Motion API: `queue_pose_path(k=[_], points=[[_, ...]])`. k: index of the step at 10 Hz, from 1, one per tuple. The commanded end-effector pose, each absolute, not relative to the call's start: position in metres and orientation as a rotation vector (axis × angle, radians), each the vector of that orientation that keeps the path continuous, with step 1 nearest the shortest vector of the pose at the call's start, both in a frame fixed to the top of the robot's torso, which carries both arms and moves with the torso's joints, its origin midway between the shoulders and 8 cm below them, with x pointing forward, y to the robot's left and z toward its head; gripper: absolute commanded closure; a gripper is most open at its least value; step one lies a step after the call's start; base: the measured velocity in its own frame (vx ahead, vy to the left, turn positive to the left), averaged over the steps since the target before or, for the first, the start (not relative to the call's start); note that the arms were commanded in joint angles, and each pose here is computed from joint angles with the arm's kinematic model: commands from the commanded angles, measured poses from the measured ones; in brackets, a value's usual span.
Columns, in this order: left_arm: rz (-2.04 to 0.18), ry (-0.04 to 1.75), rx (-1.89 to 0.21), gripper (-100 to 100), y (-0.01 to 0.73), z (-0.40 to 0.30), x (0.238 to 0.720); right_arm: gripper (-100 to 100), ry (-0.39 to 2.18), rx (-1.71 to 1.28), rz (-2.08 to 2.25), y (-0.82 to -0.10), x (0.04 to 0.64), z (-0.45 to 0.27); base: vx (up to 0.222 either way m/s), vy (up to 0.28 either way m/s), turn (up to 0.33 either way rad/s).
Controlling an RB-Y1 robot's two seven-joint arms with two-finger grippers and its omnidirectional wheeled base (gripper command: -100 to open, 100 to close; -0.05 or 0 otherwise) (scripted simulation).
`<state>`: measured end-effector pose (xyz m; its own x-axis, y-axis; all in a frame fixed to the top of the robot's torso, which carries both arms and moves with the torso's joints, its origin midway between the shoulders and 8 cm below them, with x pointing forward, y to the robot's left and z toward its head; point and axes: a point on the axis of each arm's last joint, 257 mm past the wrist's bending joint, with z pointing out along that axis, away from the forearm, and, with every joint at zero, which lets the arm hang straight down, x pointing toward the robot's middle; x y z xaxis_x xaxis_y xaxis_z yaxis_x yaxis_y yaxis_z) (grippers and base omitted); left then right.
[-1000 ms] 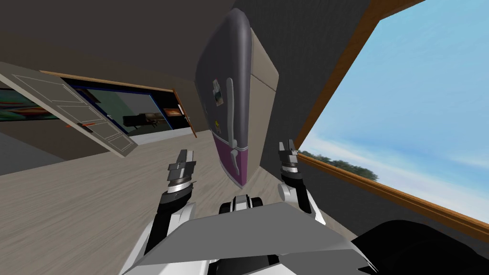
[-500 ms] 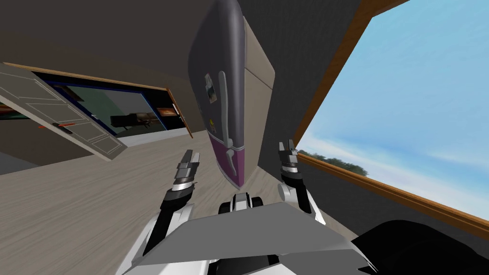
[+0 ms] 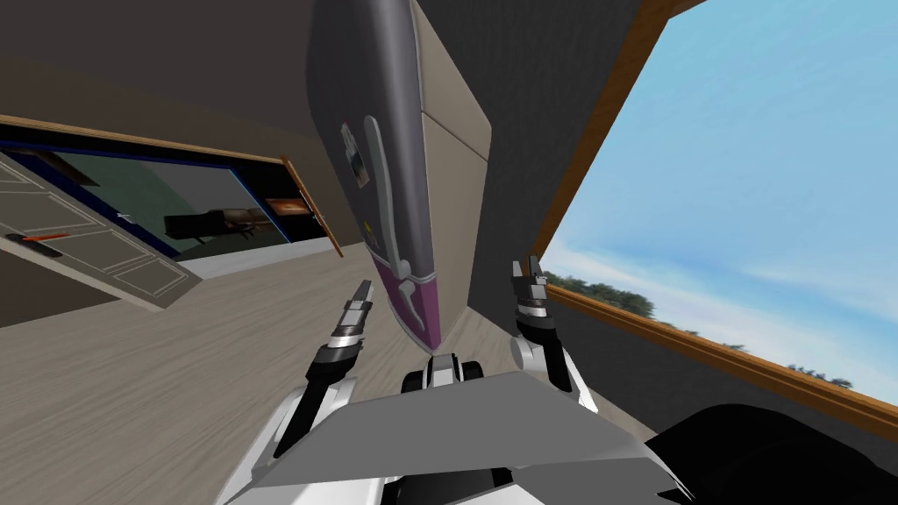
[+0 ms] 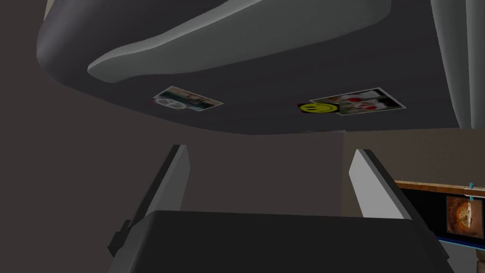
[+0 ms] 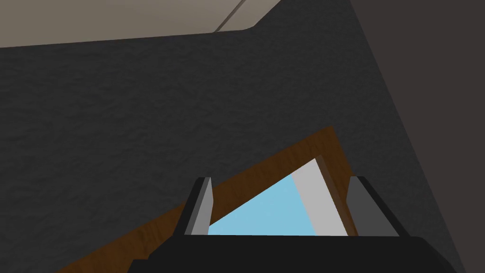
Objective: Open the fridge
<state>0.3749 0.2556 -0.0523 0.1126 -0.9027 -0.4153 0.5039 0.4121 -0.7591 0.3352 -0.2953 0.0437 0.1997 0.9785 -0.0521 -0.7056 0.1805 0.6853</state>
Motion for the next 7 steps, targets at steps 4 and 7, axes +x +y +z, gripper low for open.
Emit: queue_pose_path(k=[4,7], points=[[-0.956,1.188,-0.407,-100,0.255,-0.103,0.393,0,0.556,0.597,1.280,-0.295,0.335,0.044,0.057,-0.088,-0.089],[-0.944,1.200,-0.400,-100,0.255,-0.100,0.392,0,0.556,0.597,1.280,-0.295,0.335,0.044,0.051,-0.050,-0.041]])
